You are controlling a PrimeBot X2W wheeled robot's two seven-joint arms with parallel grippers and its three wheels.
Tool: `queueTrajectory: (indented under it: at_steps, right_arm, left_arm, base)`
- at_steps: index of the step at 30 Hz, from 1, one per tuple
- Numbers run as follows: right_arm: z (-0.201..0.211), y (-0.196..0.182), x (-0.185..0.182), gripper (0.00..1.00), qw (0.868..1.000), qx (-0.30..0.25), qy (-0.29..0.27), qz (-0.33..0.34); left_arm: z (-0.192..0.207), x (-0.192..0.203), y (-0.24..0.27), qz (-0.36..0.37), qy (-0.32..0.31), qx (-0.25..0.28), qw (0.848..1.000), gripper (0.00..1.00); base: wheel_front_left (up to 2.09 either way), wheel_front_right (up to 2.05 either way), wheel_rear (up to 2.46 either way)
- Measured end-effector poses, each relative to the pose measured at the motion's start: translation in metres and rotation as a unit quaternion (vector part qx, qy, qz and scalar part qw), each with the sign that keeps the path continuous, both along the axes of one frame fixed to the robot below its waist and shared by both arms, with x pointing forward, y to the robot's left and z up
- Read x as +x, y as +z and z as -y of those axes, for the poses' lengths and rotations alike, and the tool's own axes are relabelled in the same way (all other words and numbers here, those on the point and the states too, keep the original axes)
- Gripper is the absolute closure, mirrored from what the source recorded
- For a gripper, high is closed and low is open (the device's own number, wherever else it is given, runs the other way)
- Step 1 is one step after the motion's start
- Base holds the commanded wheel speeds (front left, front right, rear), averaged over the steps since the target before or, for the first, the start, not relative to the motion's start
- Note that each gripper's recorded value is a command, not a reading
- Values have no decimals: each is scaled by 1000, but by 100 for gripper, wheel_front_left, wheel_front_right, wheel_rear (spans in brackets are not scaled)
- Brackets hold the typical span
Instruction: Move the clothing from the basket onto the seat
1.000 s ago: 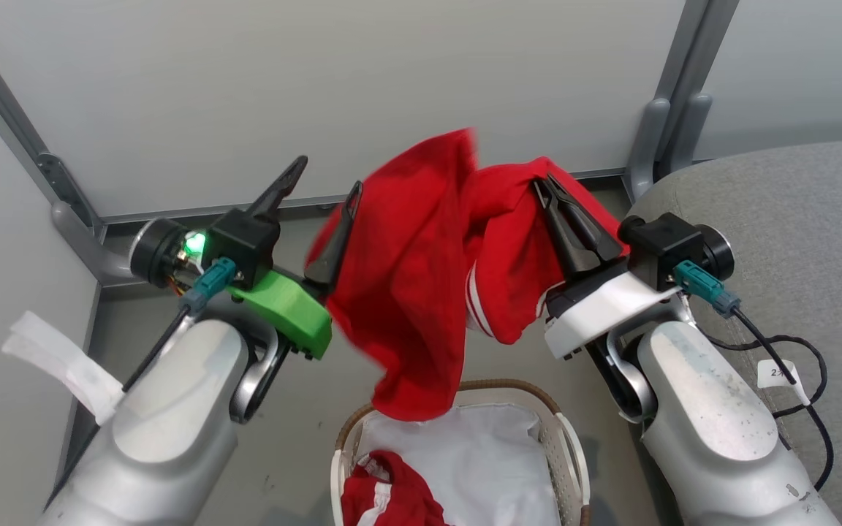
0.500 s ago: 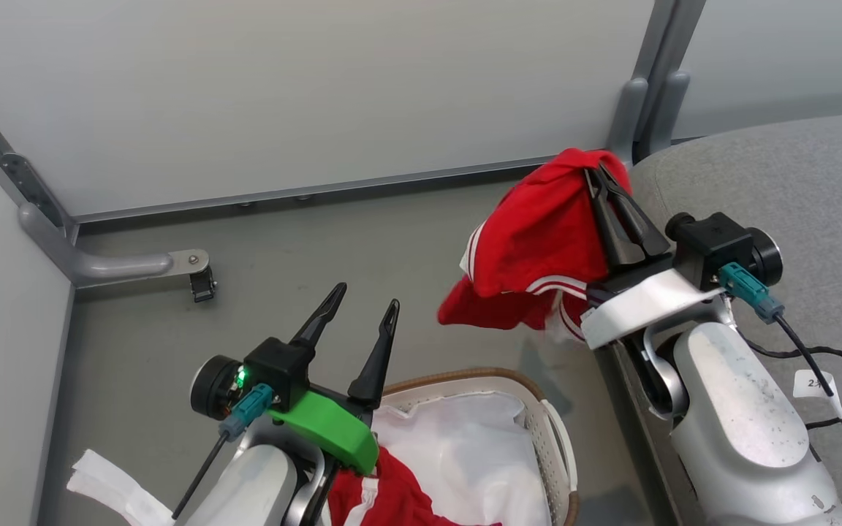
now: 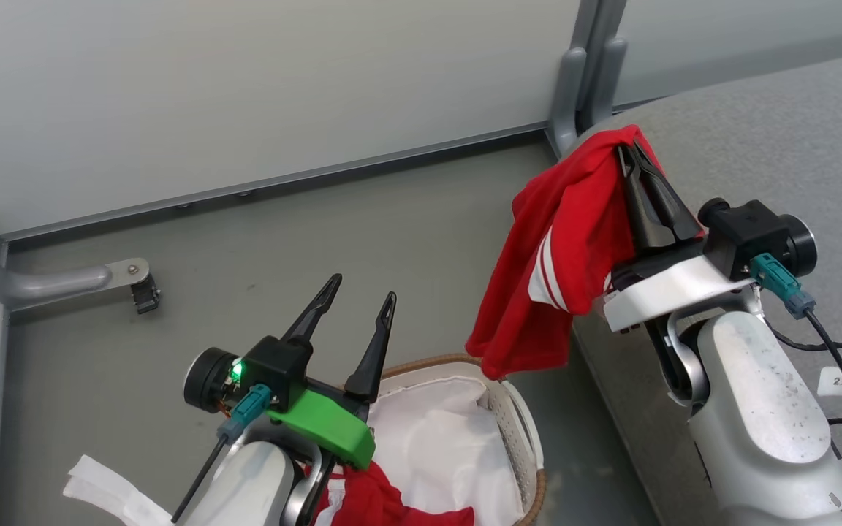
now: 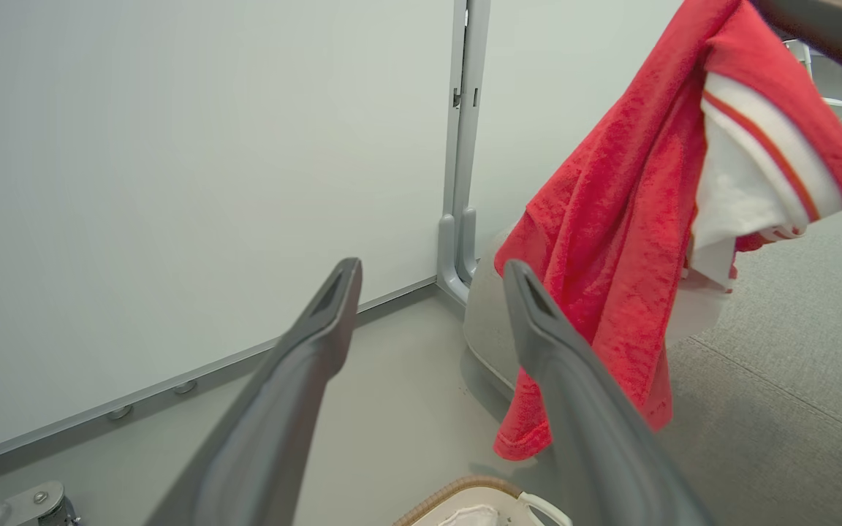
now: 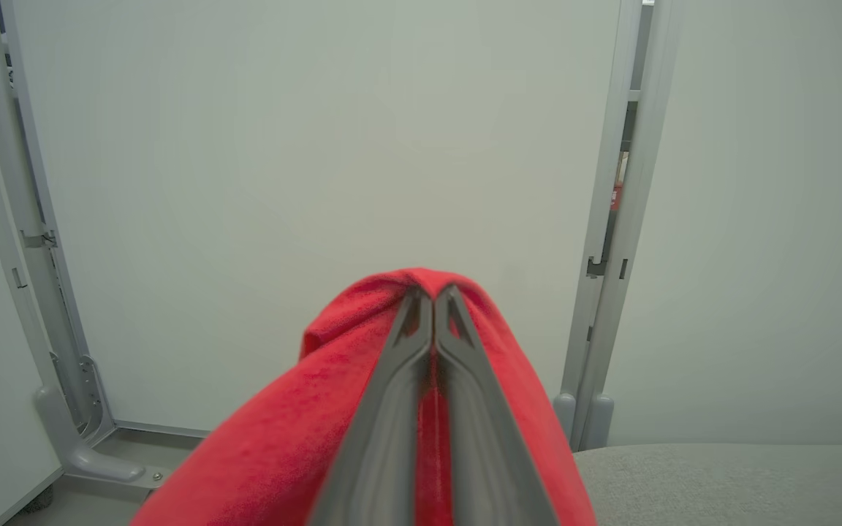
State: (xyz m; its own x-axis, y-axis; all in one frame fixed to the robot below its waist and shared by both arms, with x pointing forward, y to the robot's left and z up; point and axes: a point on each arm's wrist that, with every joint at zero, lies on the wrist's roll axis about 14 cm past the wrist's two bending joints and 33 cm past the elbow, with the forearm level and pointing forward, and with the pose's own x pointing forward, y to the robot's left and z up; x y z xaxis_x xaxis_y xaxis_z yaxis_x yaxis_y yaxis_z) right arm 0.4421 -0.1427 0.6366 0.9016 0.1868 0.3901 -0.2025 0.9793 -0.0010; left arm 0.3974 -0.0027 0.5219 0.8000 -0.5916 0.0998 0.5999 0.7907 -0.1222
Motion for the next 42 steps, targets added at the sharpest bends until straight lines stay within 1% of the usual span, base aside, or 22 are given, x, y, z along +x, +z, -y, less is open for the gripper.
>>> queueTrajectory:
  at_steps: [6, 14, 20, 27, 29, 33, 36, 38, 40, 42]
  right_arm:
    - [49, -2, -10, 100, 998, -8, -68, -1]
    - [123, -12, -36, 100, 985, -11, -173, -15]
    - [153, -26, -46, 100, 975, -17, -217, -38]
    - [162, -49, -42, 100, 969, -30, -232, -72]
    - [159, -53, -36, 100, 970, -40, -226, -79]
    - [139, -52, -10, 100, 974, -72, -198, -82]
    - [131, -44, 11, 100, 974, -103, -186, -75]
    - [129, -31, 28, 100, 974, -124, -180, -62]
    - [132, -19, 41, 100, 971, -150, -179, -51]
    - [144, -4, 55, 100, 967, -164, -191, -39]
  left_arm:
    - [34, 2, -5, 0, -50, 4, 999, 0]
    - [91, 0, -12, 4, -136, 7, 991, 0]
    - [121, -3, -26, -10, -182, 3, 983, 0]
    - [133, -7, -42, -30, -206, -2, 978, 0]
    - [132, -7, -43, -32, -206, -4, 978, 0]
    - [125, -6, -43, -32, -199, -4, 979, 0]
    - [120, -3, -43, -31, -191, -6, 981, 0]
    - [116, -2, -42, -31, -185, -8, 982, 0]
    - [111, -1, -43, -31, -180, -8, 983, 0]
    - [105, 1, -44, -33, -171, -8, 985, 0]
  base:
    - [0, 0, 0]
    - [0, 0, 0]
    - [0, 0, 0]
    - [0, 0, 0]
    - [0, 0, 0]
    - [0, 0, 0]
    - [0, 0, 0]
    - [0, 0, 0]
    - [0, 0, 0]
    - [0, 0, 0]
